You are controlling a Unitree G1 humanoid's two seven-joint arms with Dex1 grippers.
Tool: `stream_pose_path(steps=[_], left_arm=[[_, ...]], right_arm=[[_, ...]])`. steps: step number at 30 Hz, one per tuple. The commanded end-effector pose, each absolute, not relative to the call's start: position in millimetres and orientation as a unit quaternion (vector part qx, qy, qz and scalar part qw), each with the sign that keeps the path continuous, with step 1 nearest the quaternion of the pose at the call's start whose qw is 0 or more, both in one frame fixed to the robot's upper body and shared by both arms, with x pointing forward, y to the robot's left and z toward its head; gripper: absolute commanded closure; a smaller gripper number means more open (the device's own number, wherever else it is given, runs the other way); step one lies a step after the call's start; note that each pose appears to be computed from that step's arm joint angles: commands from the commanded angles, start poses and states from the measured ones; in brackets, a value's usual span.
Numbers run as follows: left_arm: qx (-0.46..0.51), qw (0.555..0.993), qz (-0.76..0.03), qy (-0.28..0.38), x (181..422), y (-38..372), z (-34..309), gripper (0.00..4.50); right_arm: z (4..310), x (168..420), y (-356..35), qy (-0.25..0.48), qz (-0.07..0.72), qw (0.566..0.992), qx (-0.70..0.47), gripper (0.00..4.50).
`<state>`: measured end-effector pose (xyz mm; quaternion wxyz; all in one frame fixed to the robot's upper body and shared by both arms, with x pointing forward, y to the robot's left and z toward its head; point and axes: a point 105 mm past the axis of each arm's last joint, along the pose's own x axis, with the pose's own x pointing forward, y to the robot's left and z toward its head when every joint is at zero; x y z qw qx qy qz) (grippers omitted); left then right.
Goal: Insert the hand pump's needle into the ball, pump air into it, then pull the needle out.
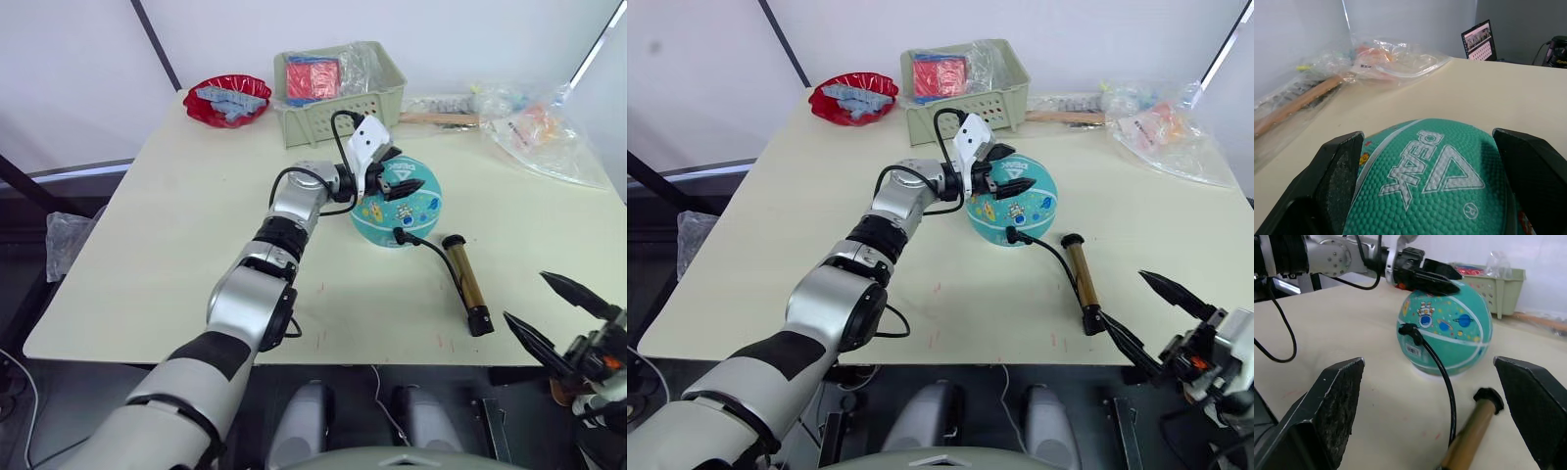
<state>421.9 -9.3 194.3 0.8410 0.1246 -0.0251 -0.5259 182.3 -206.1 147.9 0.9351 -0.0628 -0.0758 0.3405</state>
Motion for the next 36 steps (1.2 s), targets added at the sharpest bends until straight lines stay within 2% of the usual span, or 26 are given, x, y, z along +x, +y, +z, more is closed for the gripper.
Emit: stream_pose_path(steps=[1, 8, 12, 21, 33, 36], left_arm=[[0.129, 0.854, -0.503, -0.003, 425, -10, 178, 0.00], [0.121, 0.870, -0.477, 0.011, 427, -14, 169, 0.00], [0.116, 0.874, -0.471, 0.019, 426, -18, 164, 0.00], [0.113, 0.882, -0.457, 0.024, 425, -22, 162, 0.00], [0.112, 0.888, -0.445, 0.032, 425, -23, 159, 0.00], [0.112, 0.888, -0.444, 0.034, 425, -23, 157, 0.00]], right_arm=[[152, 200, -189, -0.078, 0.323, 0.938, -0.103, 0.06], [147, 238, -164, -0.056, 0.307, 0.933, -0.179, 0.06], [144, 262, -154, -0.043, 0.309, 0.914, -0.260, 0.06], [144, 300, -136, -0.045, 0.293, 0.883, -0.364, 0.06], [137, 327, -116, -0.063, 0.283, 0.844, -0.451, 0.06], [137, 327, -116, -0.067, 0.283, 0.841, -0.457, 0.82]])
